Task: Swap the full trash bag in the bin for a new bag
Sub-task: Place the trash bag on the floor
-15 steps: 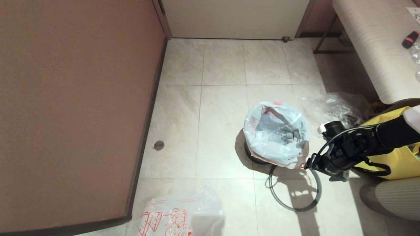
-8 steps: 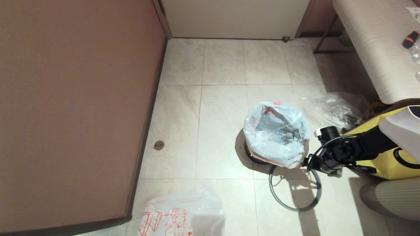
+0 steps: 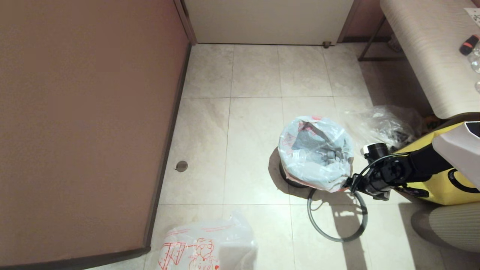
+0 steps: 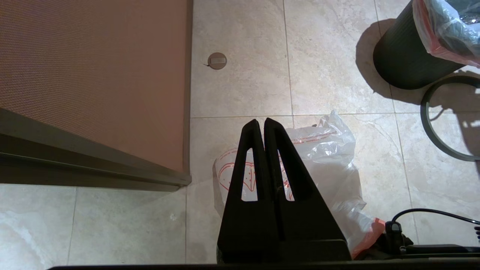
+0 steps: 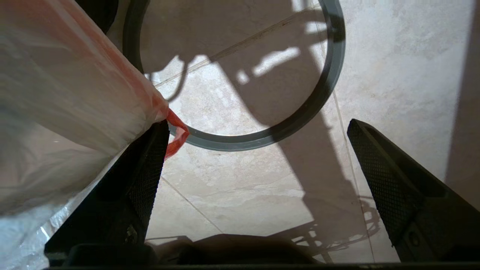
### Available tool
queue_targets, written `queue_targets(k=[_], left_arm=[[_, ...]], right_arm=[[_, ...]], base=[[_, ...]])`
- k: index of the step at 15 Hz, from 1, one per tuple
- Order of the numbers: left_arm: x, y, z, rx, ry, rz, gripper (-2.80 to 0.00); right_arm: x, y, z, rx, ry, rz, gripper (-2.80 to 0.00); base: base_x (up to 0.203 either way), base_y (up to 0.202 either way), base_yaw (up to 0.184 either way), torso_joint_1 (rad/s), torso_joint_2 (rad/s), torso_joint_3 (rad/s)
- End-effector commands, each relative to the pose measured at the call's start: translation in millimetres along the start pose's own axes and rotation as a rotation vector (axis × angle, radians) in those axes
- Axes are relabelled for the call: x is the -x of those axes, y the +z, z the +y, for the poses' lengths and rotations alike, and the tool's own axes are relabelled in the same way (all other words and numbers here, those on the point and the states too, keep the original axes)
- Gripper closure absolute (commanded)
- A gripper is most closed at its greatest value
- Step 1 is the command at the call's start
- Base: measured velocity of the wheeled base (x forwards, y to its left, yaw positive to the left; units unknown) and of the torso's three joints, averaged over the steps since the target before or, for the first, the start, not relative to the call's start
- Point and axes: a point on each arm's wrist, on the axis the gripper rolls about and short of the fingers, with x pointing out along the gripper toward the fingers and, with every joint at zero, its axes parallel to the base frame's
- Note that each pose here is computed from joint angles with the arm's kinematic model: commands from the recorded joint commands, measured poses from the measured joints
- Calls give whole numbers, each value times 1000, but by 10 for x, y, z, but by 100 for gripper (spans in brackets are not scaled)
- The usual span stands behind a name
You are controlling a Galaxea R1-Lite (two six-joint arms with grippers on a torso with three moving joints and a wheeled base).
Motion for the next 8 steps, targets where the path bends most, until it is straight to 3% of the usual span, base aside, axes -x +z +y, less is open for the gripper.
queue_targets(k=[1,8], left_arm=[[-1,0,0,0,1,2,0],[-1,0,0,0,1,2,0]], right_arm=[[-80,-36,-7,-1,-5,8,-280],[-364,-85,13,24,75,-33,-280]], base=[[0,0,0,0,0,0],[0,0,0,0,0,0]])
